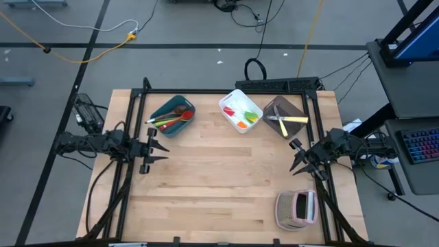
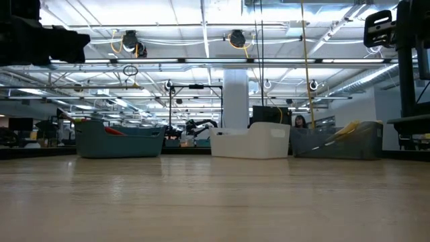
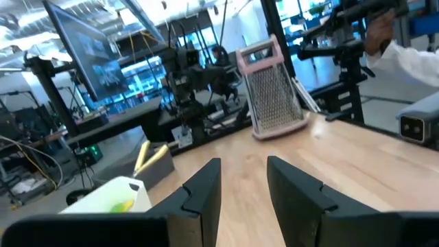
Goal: Pick & Place Kitchen Items
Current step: Return to Home Position
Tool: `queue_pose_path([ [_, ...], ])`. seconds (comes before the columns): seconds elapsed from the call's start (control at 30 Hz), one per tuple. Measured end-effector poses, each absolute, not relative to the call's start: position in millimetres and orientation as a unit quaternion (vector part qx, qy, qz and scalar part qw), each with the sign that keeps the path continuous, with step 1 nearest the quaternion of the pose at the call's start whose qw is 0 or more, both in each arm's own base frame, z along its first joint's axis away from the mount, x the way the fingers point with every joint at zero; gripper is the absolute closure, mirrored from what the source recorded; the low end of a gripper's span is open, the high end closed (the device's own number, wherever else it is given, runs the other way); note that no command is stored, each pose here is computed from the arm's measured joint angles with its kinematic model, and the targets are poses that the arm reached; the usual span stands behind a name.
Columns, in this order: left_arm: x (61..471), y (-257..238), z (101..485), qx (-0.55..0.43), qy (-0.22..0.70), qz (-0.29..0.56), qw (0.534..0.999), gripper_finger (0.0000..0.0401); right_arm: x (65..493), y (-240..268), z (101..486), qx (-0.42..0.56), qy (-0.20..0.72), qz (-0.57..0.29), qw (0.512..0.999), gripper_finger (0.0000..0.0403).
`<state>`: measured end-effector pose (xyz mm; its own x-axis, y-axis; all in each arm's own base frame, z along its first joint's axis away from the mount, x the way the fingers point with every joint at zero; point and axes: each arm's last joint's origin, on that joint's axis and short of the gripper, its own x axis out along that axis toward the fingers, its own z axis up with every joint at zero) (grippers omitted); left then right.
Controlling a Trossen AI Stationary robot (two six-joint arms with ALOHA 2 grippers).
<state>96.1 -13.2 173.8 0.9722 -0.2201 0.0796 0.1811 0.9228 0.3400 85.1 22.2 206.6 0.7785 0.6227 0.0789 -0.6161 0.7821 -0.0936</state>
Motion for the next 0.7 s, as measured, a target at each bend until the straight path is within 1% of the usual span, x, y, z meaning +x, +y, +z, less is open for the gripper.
queue_pose_path([
  [0.2, 96, -13, 177, 0.167, -0.074, -0.1, 0.978, 0.0279, 89, 23, 195, -0.03, -0.074, 0.328, 0.941, 0.0332],
  [0.3, 96, -13, 176, 0.17, -0.066, -0.101, 0.978, 0.0279, 92, 23, 186, -0.014, -0.079, 0.331, 0.94, 0.0332],
  [0.37, 96, -13, 176, 0.164, -0.068, -0.101, 0.979, 0.0279, 90, 23, 192, -0.005, -0.112, 0.332, 0.937, 0.0332],
  [0.5, 96, -13, 176, 0.141, -0.064, -0.106, 0.982, 0.0279, 90, 23, 192, 0.025, -0.102, 0.337, 0.935, 0.0332],
  [0.7, 96, -14, 174, 0.128, -0.055, -0.113, 0.984, 0.0279, 91, 23, 191, 0.02, -0.103, 0.333, 0.937, 0.0332],
])
